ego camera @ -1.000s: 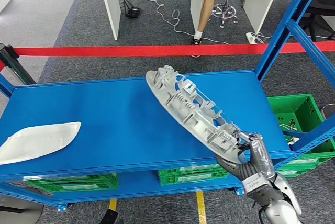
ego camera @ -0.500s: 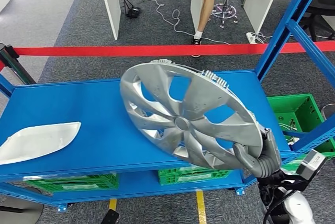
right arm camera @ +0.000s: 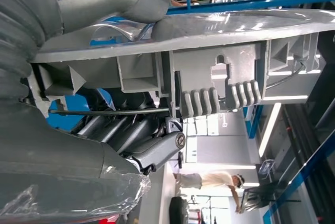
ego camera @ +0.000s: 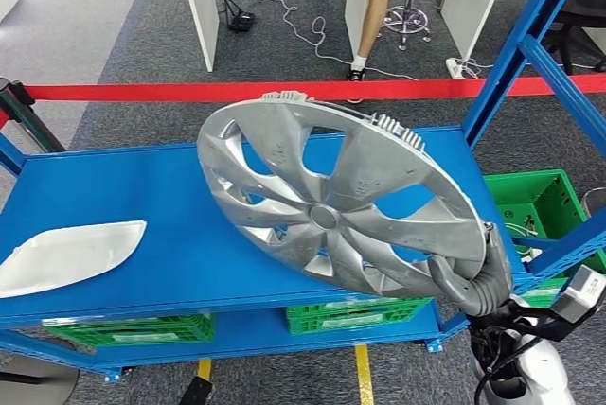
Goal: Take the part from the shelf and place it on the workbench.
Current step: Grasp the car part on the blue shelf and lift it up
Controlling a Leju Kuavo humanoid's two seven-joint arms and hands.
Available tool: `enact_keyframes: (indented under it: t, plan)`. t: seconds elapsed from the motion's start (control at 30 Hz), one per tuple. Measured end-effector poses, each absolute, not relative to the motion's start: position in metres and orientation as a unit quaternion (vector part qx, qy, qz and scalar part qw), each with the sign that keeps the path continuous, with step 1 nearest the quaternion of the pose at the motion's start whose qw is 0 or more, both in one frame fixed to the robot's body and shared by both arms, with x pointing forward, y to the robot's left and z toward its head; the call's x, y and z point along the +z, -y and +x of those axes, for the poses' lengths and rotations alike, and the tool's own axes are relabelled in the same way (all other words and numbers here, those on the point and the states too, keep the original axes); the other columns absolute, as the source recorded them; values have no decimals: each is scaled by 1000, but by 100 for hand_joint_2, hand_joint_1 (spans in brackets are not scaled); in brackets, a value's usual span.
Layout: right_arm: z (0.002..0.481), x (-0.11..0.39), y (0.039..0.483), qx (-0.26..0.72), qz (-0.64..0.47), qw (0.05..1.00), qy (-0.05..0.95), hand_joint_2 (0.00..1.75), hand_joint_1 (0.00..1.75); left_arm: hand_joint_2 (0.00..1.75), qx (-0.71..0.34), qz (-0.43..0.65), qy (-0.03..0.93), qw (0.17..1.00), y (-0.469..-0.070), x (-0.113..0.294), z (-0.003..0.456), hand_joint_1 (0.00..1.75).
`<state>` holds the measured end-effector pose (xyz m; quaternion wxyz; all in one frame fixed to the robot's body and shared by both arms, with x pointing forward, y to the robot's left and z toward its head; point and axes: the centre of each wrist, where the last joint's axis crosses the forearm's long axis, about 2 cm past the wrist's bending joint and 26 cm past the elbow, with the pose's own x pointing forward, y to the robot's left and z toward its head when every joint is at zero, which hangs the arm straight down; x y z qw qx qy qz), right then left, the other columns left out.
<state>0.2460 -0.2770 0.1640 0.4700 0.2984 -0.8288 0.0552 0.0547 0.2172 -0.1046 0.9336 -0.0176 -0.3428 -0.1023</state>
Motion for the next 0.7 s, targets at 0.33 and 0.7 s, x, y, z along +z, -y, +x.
enact_keyframes:
  t: [0.33, 0.7]
  plan:
    - [252, 179, 277, 58, 295, 449, 842, 175, 175, 175, -96, -16, 335, 937, -218, -105, 55, 0]
    - [253, 188, 275, 68, 289, 442, 846, 175, 175, 175, -90, -12, 327, 941, -221, -105, 54, 0]
